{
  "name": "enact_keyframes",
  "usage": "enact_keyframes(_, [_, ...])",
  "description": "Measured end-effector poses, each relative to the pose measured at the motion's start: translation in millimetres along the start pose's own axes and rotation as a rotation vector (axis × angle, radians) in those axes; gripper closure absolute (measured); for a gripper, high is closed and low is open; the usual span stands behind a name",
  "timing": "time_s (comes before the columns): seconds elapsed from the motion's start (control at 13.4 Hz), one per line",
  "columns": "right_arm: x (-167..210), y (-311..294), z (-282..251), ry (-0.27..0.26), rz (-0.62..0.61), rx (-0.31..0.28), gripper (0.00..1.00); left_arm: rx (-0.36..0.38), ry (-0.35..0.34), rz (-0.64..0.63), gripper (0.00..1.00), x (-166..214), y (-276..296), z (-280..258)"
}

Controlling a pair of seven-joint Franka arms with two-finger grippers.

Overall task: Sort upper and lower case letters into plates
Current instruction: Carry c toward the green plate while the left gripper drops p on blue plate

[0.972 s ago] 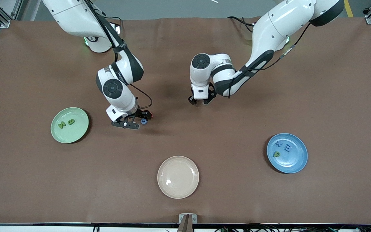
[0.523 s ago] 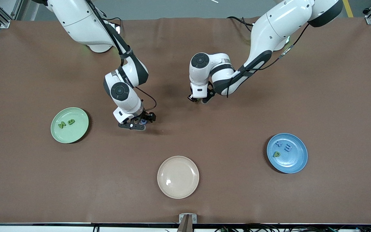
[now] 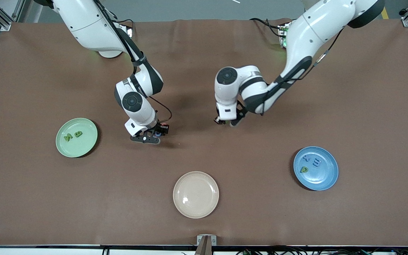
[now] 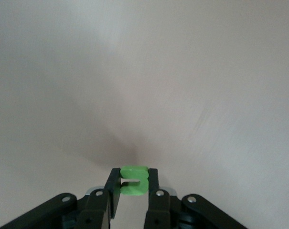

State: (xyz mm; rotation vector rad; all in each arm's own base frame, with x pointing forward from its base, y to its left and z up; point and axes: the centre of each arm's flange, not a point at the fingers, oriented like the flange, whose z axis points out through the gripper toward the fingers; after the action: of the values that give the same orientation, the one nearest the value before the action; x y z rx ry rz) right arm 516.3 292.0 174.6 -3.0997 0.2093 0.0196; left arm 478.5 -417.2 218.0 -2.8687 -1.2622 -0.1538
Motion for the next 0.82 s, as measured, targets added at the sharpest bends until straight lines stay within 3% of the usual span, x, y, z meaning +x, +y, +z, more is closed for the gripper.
enact_keyframes(0.15, [1,1,0,0.002,0.001,0.000,0.45,-0.022,0.037,0.051,0.73,63,2,-18])
enact_keyframes(0.3, [2,-1,-3,0.009,0.001,0.006,0.63,-0.024,0.068,0.131,0.73,132,-6,-28])
enact_keyframes(0.52, [3,-1,-4,0.010,0.002,0.007,0.66,-0.021,0.097,0.238,0.73,230,-26,-36])
enact_keyframes(0.67, [4,-2,-6,0.008,0.002,0.004,0.66,-0.011,0.108,0.304,0.73,275,-42,-37])
enact_keyframes(0.82, [11,-4,-25,-0.044,0.003,-0.036,0.66,0.012,0.106,0.375,0.73,315,-64,-31])
